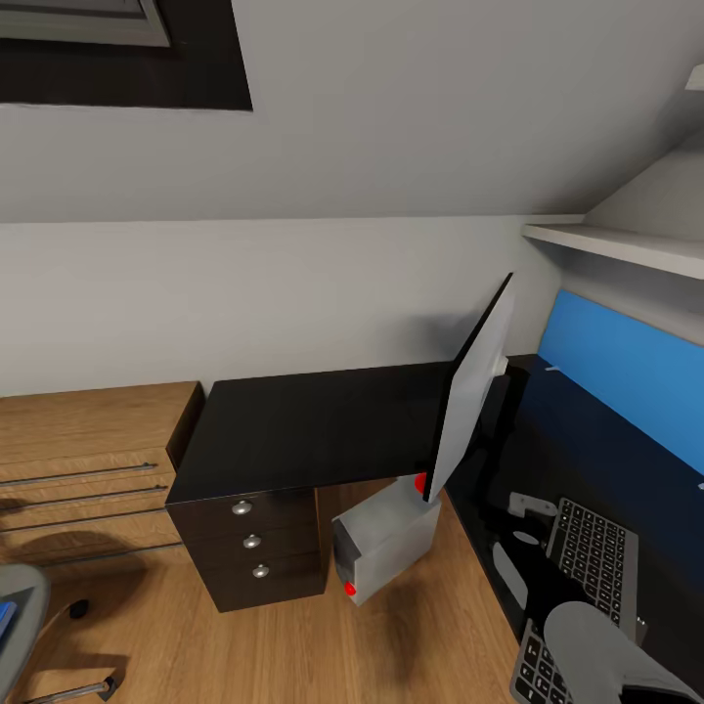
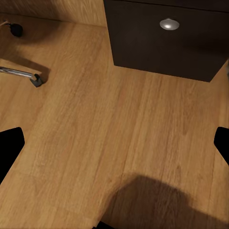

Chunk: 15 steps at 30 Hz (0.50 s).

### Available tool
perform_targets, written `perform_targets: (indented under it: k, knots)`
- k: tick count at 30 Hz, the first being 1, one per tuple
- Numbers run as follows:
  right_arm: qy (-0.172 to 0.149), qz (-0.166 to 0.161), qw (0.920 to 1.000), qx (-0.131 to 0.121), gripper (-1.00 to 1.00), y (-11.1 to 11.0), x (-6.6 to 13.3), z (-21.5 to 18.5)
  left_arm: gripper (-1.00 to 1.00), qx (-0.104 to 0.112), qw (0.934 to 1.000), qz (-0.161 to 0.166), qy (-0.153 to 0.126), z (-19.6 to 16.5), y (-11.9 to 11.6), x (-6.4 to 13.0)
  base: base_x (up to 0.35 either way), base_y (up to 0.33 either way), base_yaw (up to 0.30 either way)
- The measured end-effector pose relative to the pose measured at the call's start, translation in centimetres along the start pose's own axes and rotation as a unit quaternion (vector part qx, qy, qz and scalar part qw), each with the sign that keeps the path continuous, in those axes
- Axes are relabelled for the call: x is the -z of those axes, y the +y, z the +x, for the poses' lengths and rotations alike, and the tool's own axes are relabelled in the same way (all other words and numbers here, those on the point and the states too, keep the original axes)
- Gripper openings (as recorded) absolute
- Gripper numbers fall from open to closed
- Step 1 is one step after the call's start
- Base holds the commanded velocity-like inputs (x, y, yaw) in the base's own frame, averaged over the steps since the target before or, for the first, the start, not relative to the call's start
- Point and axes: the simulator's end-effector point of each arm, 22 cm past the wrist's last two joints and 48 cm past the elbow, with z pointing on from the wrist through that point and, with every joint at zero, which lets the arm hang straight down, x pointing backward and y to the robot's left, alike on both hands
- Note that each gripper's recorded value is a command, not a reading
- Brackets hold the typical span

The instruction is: In the bedroom, organize the workspace by keeping the computer under the desk, ensuring the monitor is on the desk, placing the keyboard on the desk next to the monitor, placing the mouse on the desk next to the keyboard, moving the folder from the swivel chair onto the desk next to the mouse, stacking the notebook on top of the folder with the pen on top of the notebook, and positioning the swivel chair next to the desk.

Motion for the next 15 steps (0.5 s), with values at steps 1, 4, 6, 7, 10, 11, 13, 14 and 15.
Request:
perform_targets:
  k: [1, 4, 6, 7, 10, 11, 13, 14, 15]
  knots:
    - [0.0, 0.0, 1.0, 0.0, 1.0, 0.0, -0.1, 0.1, 1.0, 0.0, 1.0, 0.0, 0.0, 0.1, 0.0, -0.1, 0.0, 0.0, 0.0]
    - [0.0, 0.0, 1.0, -0.001, 1.0, 0.1, -0.3, 0.3, 1.0, 0.0, 1.0, 0.0, 0.0, 0.2, -0.1, -0.4, 0.0, 0.0, 0.0]
    - [0.0, 0.0, 1.0, -0.001, 1.0, 0.1, -0.5, 0.5, 1.0, 0.0, 1.0, 0.0, 0.0, 0.4, -0.2, -0.5, 0.0, 0.0, 0.0]
    - [0.0, 0.0, 1.0, -0.001, 1.0, 0.1, -0.6, 0.6, 1.0, 0.0, 1.0, 0.0, 0.0, 0.4, -0.2, -0.6, 0.0, 0.0, 0.0]
    - [0.001, 0.0, 1.0, 0.0, 1.0, 0.2, -0.8, 0.9, 1.0, 0.0, 1.0, 0.0, 0.0, 0.6, -0.3, -0.9, 0.0, 0.0, 0.0]
    - [0.002, 0.0, 1.0, 0.0, 1.0, 0.2, -0.9, 1.0, 1.0, 0.0, 1.0, 0.0, 0.0, 0.7, -0.3, -1.0, 0.0, 0.0, 0.0]
    - [0.003, 0.0, 1.0, 0.0, 1.0, 0.2, -1.1, 1.2, 1.0, 0.001, 1.0, 0.0, 0.0, 0.8, -0.3, -1.2, 0.0, 0.0, 0.0]
    - [0.004, 0.0, 1.0, 0.0, 1.0, 0.3, -1.1, 1.3, 1.0, 0.001, 1.0, 0.0, 0.0, 0.9, -0.4, -1.3, 0.0, 0.0, 0.0]
    - [0.005, 0.001, 1.0, 0.0, 1.0, 0.3, -1.2, 1.5, 1.0, 0.0, 1.0, 0.0, 0.0, 1.0, -0.4, -1.4, 0.0, 0.0, 0.0]
